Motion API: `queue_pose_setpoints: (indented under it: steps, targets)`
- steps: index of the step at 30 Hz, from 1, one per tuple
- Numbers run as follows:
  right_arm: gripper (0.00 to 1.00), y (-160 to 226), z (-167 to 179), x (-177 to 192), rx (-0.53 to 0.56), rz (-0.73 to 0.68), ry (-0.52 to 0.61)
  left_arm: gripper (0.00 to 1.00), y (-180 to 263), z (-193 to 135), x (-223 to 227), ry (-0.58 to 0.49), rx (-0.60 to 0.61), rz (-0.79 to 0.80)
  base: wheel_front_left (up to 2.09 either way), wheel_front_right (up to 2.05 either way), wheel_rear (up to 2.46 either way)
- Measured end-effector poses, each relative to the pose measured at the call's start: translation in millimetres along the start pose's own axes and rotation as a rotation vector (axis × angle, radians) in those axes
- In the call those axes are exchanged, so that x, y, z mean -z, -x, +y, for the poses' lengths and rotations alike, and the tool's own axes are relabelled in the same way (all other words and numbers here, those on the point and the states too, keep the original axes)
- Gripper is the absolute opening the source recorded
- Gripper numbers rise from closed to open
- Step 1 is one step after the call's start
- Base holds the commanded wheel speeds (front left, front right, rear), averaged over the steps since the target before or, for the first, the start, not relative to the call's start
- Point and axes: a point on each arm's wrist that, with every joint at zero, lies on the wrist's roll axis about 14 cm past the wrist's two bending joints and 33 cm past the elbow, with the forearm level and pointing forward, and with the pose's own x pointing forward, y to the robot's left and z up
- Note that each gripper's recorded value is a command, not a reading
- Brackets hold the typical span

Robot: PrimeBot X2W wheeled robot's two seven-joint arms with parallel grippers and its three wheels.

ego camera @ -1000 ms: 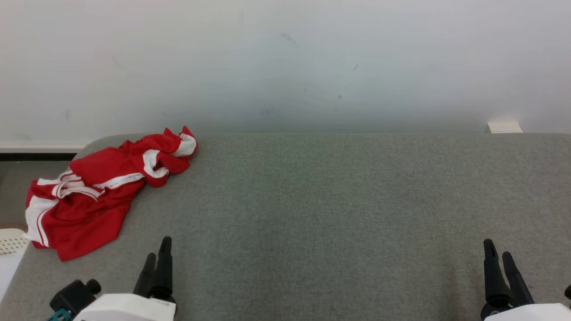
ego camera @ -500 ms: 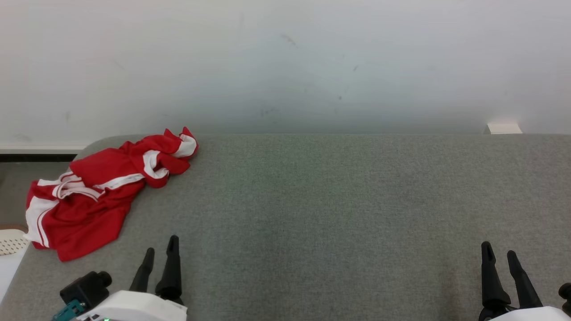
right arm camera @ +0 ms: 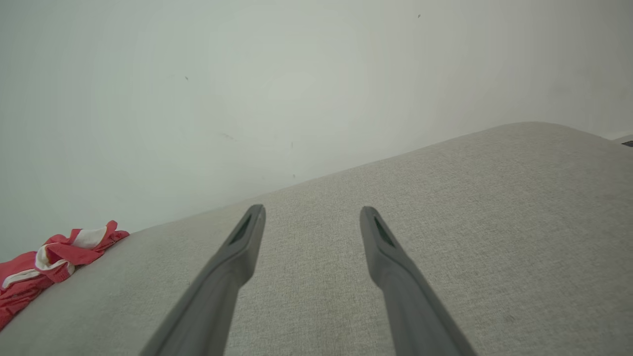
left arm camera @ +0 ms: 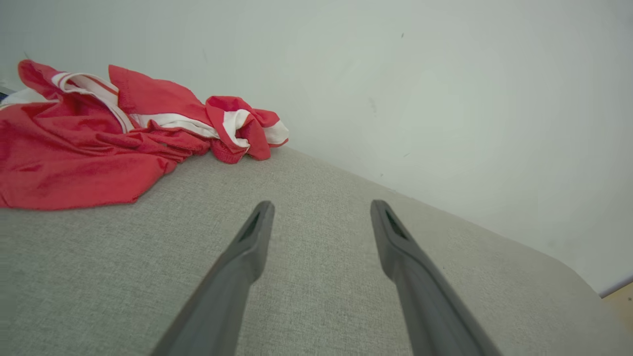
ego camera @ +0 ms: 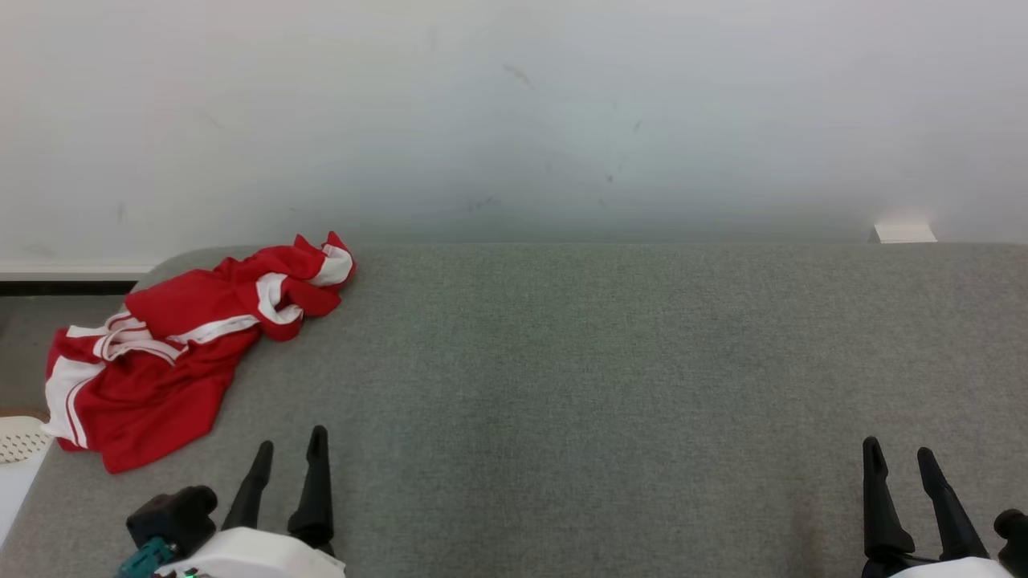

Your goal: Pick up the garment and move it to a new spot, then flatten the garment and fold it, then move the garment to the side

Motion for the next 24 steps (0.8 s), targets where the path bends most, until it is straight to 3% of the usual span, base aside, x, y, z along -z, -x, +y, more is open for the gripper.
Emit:
queue_pose_setpoints:
  steps: [24]
  targets:
    - [1.00,4.4,1.6,-5.2,-0.027,-0.040,0.207,1.00,3.2,-6.0,-6.0,-0.252,0.036,-0.059,0.00,0.00,0.00]
